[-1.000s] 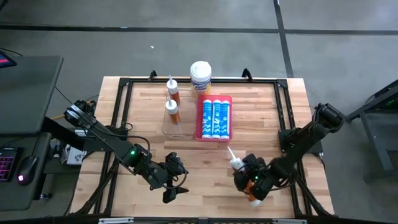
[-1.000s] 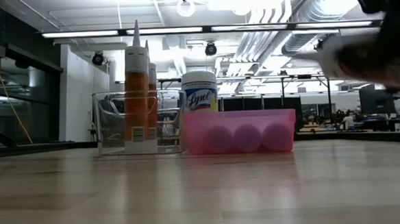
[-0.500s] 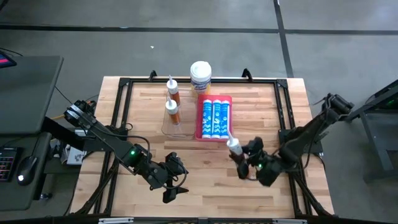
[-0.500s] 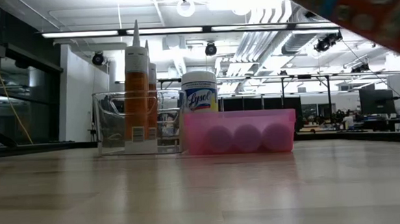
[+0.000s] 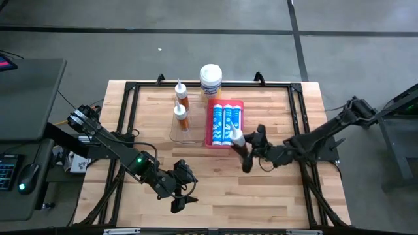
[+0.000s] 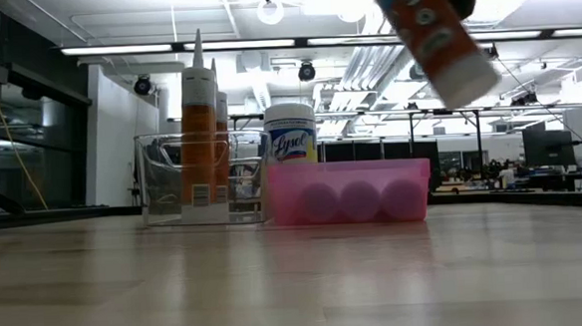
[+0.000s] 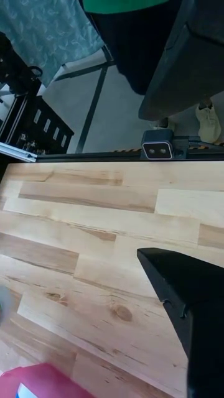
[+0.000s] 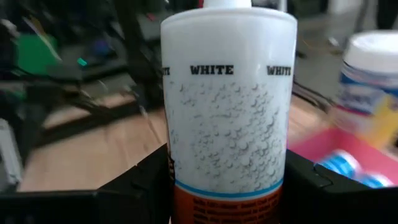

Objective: Pick & place silicon tubes, Sealant and Lysol wipes
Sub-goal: Put the orange sealant into the transparent container

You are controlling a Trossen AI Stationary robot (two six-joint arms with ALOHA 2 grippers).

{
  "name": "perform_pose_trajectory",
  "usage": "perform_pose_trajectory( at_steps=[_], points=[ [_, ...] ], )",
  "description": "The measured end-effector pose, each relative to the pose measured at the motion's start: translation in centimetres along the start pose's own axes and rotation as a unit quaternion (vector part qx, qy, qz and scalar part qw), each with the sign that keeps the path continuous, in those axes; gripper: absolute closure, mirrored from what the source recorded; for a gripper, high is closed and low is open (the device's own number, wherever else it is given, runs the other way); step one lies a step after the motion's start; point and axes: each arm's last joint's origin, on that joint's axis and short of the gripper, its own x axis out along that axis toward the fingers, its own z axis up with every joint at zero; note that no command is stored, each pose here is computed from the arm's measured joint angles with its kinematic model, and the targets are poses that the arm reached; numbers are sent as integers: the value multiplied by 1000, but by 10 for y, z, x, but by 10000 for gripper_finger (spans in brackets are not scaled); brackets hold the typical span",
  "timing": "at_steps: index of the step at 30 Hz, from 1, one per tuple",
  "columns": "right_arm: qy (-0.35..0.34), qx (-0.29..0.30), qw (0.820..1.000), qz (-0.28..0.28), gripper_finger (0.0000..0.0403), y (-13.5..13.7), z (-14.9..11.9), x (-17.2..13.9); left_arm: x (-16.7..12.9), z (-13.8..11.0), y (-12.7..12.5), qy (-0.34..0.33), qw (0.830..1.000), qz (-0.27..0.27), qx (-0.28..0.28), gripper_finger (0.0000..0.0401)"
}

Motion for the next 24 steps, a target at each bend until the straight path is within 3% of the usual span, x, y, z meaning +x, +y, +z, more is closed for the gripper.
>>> perform_pose_trajectory(
  at_steps=[8, 14, 19, 24],
  points=[
    [-63, -17, 995, 75, 204, -20, -4, 17, 0, 0, 0, 0, 1000, 0, 0, 55],
    [-79, -110, 984, 116, 204, -37, 2, 32, 0, 0, 0, 0, 1000, 0, 0, 55],
    [-97, -122, 978, 138, 204, -49, 11, 41, 0, 0, 0, 0, 1000, 0, 0, 55],
    [-190, -119, 962, 153, 204, -56, 30, 44, 0, 0, 0, 0, 1000, 0, 0, 55]
  ],
)
